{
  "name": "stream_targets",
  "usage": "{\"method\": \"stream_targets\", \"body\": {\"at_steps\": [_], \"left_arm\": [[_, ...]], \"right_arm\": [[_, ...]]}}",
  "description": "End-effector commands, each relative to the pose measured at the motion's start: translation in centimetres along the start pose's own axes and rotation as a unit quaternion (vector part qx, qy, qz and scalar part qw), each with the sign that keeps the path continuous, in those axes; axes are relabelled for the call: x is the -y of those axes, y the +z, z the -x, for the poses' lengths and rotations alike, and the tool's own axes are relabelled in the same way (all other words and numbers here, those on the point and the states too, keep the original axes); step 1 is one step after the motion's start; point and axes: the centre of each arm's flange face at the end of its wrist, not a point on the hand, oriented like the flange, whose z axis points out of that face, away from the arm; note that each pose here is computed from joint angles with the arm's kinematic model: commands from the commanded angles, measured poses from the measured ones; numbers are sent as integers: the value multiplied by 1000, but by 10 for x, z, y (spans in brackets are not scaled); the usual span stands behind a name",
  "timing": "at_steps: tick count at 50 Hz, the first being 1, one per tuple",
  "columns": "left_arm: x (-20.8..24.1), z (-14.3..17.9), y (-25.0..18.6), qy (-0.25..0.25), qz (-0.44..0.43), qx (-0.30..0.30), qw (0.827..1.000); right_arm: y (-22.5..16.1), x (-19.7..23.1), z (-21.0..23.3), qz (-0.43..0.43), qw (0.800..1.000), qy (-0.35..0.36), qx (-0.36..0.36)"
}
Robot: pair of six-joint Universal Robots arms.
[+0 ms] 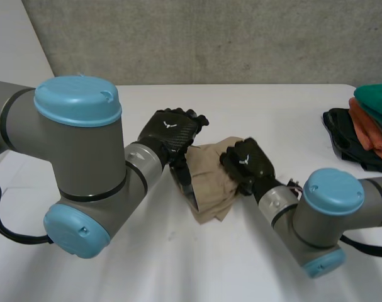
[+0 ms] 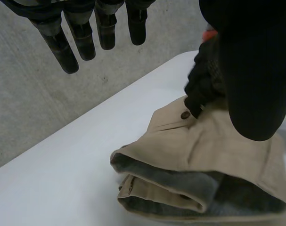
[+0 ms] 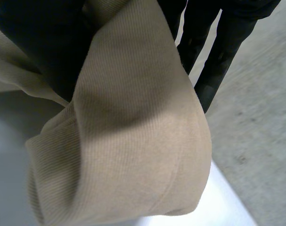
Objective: Fold the laundry.
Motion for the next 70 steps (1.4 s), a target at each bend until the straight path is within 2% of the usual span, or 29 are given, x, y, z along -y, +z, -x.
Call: {"method": "stream_targets", "body": {"at_steps": [1, 7, 10, 16, 22, 27, 32, 39, 46, 56, 61, 63, 70], "left_arm": [[14, 3, -6, 0, -22, 3, 1000], [35, 6, -10, 0, -64, 9, 998], [51, 6, -13, 1, -100, 11, 995], [66, -6, -15, 5, -132, -20, 991], [74, -17, -20, 5, -148, -51, 988], [77, -27, -26, 8, -154, -74, 985], [73, -40, -30, 13, -154, -119, 981], [75, -53, -40, 13, -163, -186, 969], [76, -55, -43, 13, -167, -203, 965], [73, -57, -43, 11, -164, -205, 965], [69, -58, -43, 10, -158, -207, 965], [69, -58, -44, 10, -159, -208, 965], [74, -57, -47, 11, -167, -207, 964]], "right_arm": [[20, 32, -37, -54, 997, -5, -45], [29, 67, -95, -105, 989, 8, -105], [30, 87, -147, -133, 981, 11, -143], [23, 95, -242, -176, 963, 18, -205], [-5, 72, -338, -186, 946, 15, -265], [-31, 8, -396, -165, 948, 57, -266], [-40, -55, -412, -144, 956, 102, -234], [-56, -142, -411, -103, 958, 129, -233], [-57, -186, -385, -75, 963, 167, -199], [-58, -197, -376, -57, 967, 141, -202], [-61, -193, -384, -52, 961, 140, -233], [-64, -186, -391, -52, 956, 135, -254], [-73, -140, -405, -73, 957, 106, -260]]}}
